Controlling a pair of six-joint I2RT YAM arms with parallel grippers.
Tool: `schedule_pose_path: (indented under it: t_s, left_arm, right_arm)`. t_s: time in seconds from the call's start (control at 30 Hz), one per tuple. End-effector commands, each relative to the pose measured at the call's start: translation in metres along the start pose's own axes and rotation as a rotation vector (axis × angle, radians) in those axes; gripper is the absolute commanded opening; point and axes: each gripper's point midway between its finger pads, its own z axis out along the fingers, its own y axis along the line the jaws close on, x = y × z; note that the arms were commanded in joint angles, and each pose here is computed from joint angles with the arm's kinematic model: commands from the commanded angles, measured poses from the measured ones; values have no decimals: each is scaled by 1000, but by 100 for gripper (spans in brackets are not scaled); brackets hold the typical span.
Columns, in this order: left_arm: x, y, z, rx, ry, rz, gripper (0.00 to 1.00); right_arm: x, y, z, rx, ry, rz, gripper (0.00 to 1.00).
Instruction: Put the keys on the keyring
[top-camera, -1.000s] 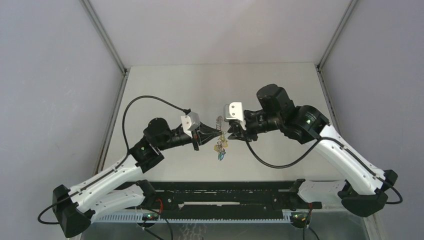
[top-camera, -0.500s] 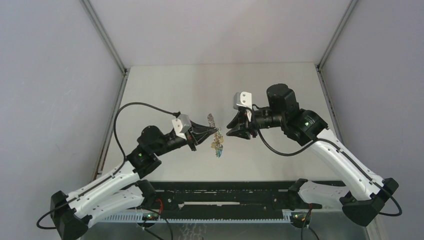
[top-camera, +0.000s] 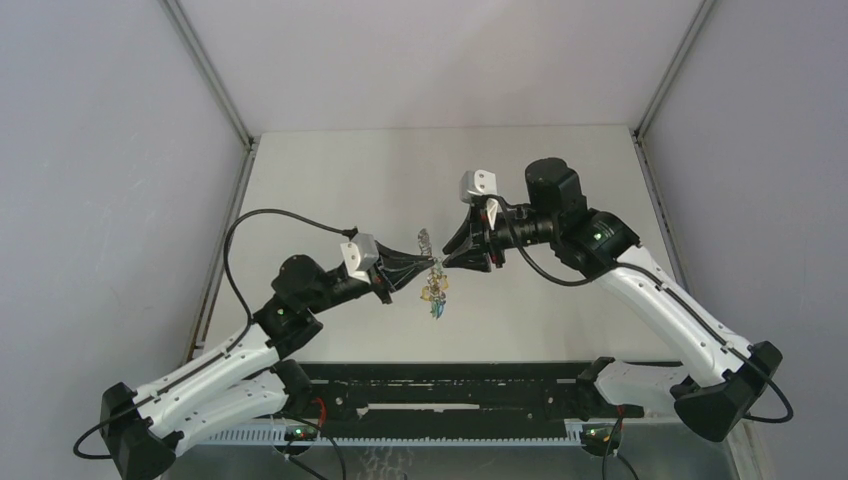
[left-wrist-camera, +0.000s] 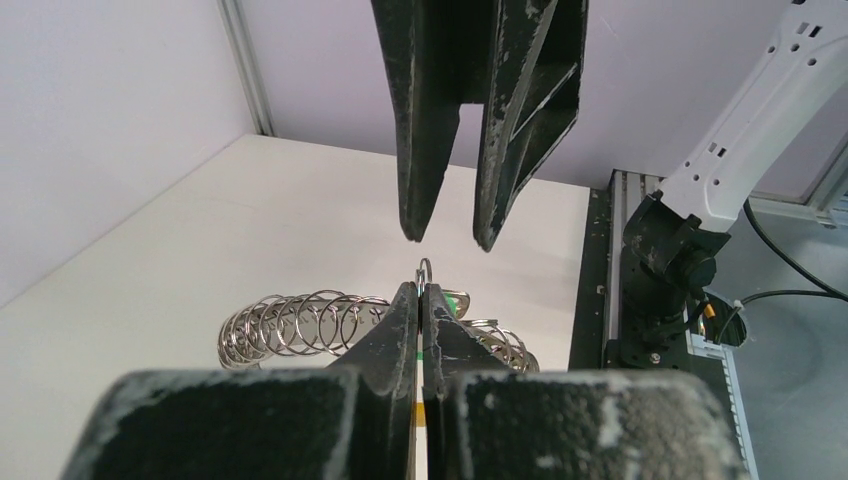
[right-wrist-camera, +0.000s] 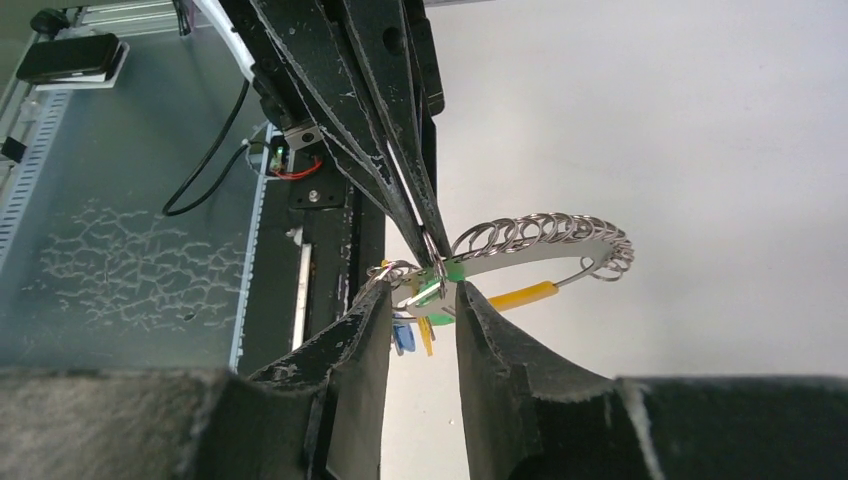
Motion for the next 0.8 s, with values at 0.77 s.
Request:
schedule_pose_path:
  t_s: [0.77]
  left_arm:
    - [-55,-7,-13,8,-264,107,0]
  right_arm:
    - [-1,-1,2,-60,-18,76,0]
